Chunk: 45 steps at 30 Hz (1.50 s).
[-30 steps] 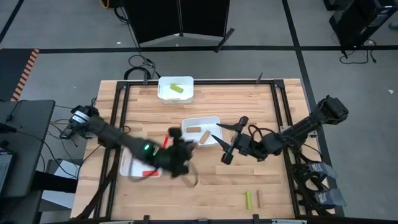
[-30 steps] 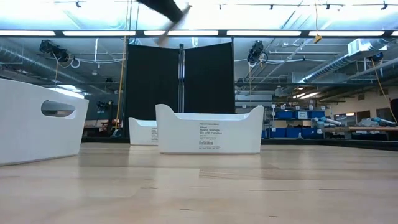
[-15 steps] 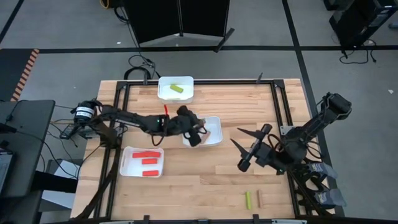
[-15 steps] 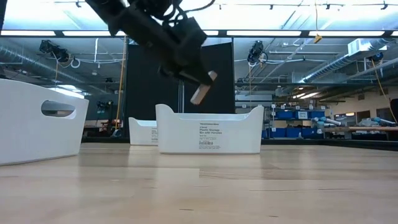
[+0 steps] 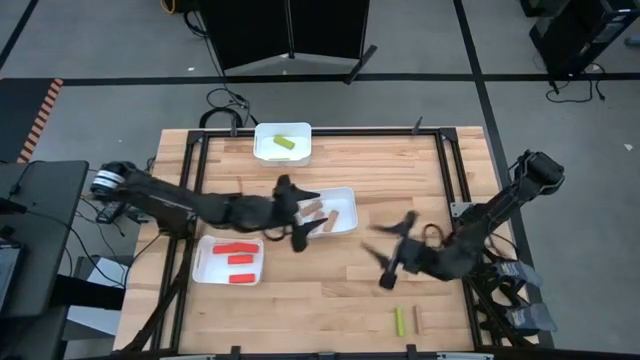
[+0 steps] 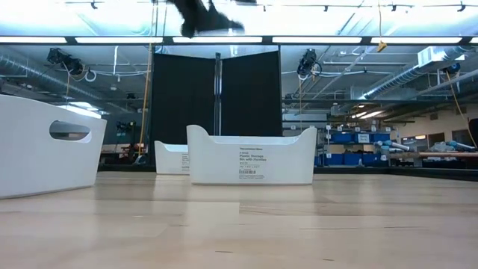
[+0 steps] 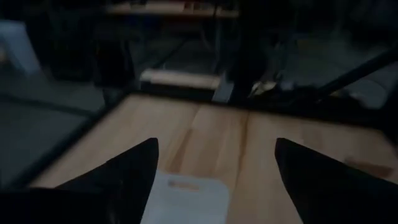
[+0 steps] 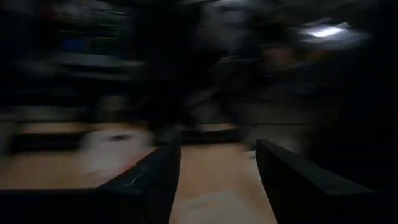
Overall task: Sort blocks
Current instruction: Put the brown block into the middle white bin
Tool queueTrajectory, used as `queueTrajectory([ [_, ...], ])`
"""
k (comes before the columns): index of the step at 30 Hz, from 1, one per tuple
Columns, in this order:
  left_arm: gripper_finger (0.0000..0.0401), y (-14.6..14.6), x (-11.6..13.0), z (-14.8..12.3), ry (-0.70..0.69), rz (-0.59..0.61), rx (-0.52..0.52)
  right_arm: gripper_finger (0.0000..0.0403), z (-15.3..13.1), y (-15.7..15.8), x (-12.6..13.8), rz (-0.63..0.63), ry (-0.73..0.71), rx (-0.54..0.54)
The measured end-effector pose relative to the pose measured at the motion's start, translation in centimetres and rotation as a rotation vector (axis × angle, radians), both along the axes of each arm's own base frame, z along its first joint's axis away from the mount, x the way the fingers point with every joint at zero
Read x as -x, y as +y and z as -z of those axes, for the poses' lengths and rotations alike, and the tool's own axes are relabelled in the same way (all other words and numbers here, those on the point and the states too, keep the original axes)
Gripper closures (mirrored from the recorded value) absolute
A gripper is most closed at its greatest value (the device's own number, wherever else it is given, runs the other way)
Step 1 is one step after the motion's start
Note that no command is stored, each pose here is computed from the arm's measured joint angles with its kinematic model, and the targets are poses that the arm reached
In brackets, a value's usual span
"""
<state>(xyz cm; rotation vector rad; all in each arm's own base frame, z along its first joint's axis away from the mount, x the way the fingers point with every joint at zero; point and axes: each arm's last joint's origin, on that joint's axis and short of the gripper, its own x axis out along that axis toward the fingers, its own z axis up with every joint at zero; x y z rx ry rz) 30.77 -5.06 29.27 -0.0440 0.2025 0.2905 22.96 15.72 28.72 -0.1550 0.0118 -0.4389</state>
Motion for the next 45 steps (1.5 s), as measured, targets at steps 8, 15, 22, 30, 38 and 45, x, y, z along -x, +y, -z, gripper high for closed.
queueTrajectory([
  [8, 0.0125, -3.4, 5.7, -4.9, -0.113, 0.039, -0.057, 0.0183, 5.8, 0.0, -2.9, -0.285, 0.309, -0.236],
  [15, 0.0159, -6.3, 9.5, -5.3, -0.063, -0.004, -0.117, 0.0183, 7.7, 0.2, -1.4, -0.221, 0.864, -0.483],
  [22, 0.0172, -8.5, 11.2, -5.3, -0.071, -0.031, -0.141, 0.0185, 6.6, 1.5, 0.0, -0.029, 1.199, -0.752],
  [30, 0.0173, -10.2, 12.8, -5.1, -0.065, -0.016, -0.175, 0.0184, 6.1, 3.6, 1.9, 0.284, 1.167, -1.129],
  [38, 0.0173, -10.7, 14.8, -4.4, -0.066, -0.125, -0.259, 0.0146, 6.3, 6.4, 4.4, 0.526, 0.978, -1.346],
  [45, 0.0173, -10.3, 15.9, -4.3, -0.074, -0.103, -0.259, 0.0108, 9.6, 8.6, 4.4, 0.635, 0.96, -1.348],
])
